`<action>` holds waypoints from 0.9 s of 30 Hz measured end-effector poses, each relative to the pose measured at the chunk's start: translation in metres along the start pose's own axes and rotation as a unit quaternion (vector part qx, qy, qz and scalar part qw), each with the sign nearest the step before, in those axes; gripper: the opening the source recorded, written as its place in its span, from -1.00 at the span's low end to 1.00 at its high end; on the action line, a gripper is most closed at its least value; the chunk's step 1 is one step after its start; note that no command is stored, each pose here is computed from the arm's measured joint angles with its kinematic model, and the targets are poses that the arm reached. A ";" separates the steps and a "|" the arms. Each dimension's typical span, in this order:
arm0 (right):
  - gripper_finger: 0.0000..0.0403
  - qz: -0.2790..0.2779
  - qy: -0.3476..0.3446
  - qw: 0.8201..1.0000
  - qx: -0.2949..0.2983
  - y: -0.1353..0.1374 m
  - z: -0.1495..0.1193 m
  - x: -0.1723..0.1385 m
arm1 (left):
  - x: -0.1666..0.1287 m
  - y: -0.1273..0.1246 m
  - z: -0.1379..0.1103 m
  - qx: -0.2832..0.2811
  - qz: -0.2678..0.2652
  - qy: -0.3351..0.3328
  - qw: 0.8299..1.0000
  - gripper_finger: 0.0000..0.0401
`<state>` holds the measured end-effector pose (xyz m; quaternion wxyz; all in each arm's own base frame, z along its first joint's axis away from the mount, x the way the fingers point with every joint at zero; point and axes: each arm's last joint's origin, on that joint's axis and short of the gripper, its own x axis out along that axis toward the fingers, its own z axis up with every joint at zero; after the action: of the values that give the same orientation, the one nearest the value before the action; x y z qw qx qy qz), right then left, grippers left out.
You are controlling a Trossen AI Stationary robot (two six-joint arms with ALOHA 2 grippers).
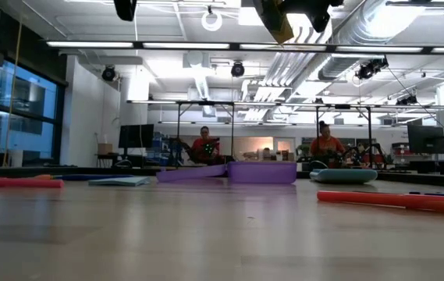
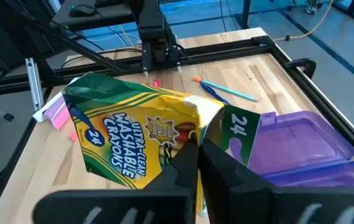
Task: Pack school essentials
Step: Put the yellow crayon box into the purple supply box
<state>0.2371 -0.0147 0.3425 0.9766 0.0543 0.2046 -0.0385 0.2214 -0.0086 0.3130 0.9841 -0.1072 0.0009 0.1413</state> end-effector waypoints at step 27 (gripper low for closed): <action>-1.00 -0.326 0.122 0.869 0.351 -0.169 -0.030 0.092 | -0.002 -0.001 0.006 -0.065 -0.005 -0.023 0.998 -1.00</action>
<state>0.2930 -0.1832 0.2630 0.7924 0.3280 0.3011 -0.4170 0.2199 -0.0084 0.3185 0.9755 -0.1681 -0.0310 0.1382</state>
